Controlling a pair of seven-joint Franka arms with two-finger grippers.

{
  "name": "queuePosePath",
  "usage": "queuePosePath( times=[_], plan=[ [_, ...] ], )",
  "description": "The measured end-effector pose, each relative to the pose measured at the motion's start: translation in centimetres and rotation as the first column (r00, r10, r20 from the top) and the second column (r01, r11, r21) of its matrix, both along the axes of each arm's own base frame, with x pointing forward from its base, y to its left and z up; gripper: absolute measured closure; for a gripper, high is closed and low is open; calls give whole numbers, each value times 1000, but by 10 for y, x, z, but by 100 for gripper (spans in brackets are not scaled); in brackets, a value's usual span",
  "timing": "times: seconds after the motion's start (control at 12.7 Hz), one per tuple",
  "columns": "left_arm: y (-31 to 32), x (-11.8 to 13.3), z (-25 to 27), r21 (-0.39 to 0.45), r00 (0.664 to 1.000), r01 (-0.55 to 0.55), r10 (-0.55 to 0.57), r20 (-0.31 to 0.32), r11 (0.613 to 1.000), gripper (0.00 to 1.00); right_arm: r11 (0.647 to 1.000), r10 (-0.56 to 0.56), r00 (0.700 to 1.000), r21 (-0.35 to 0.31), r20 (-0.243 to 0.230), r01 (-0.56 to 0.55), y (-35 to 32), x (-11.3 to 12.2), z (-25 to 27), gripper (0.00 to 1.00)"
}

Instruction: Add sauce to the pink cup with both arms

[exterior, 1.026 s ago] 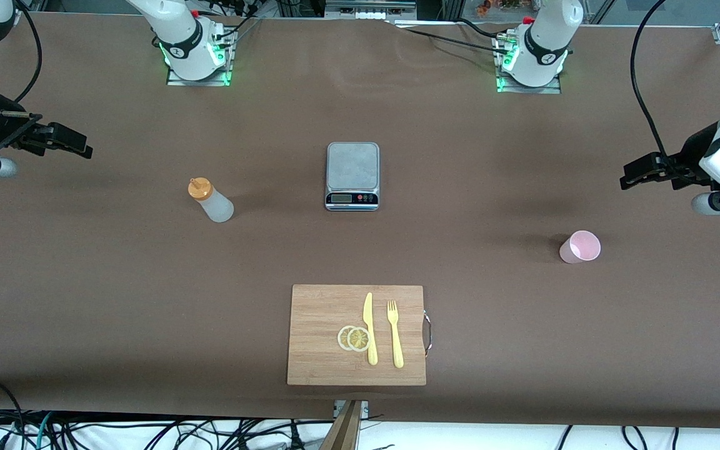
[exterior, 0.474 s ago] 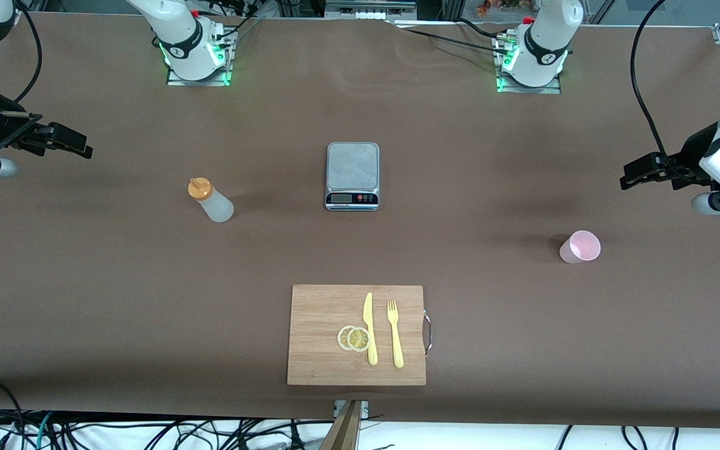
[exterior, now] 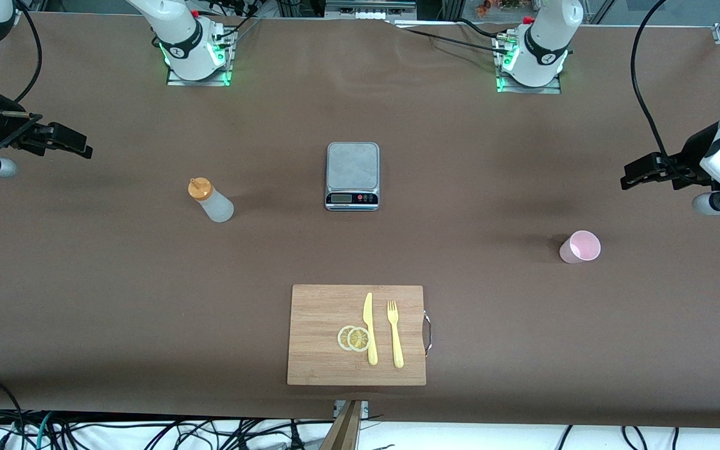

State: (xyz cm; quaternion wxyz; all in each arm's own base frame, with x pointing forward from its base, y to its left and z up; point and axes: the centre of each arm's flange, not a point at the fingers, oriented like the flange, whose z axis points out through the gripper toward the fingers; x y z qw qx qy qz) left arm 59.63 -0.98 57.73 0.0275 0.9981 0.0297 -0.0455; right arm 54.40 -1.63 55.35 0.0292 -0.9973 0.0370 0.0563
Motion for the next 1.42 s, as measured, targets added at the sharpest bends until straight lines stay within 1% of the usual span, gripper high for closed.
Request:
queuePosePath(
  times=[0.32,0.55,0.71,0.87,1.03,1.26,1.42],
  plan=[
    [10,2,-5,1,1000,-16,16,-9,1000,0,1000,0,1000,0,0,0,0,0,0,0],
    [29,9,-26,-1,998,-37,37,-43,999,0,1000,1,1000,0,0,-1,0,0,0,0],
    [38,19,-55,-11,997,-1,0,-74,1000,0,1000,1,1000,0,0,-1,0,0,0,0],
    [45,32,-92,-19,996,27,-29,-90,999,0,1000,1,1000,0,0,-1,0,0,0,0],
    [59,43,-127,-23,996,31,-33,-79,999,0,1000,1,1000,0,0,-1,0,0,0,0],
    [74,50,-178,-31,996,45,-47,-79,999,0,1000,1,1000,0,-1,-1,1,0,0,0],
    [82,53,-211,-30,997,43,-45,-68,999,0,1000,1,1000,0,-1,-1,1,0,0,0]
  ],
)
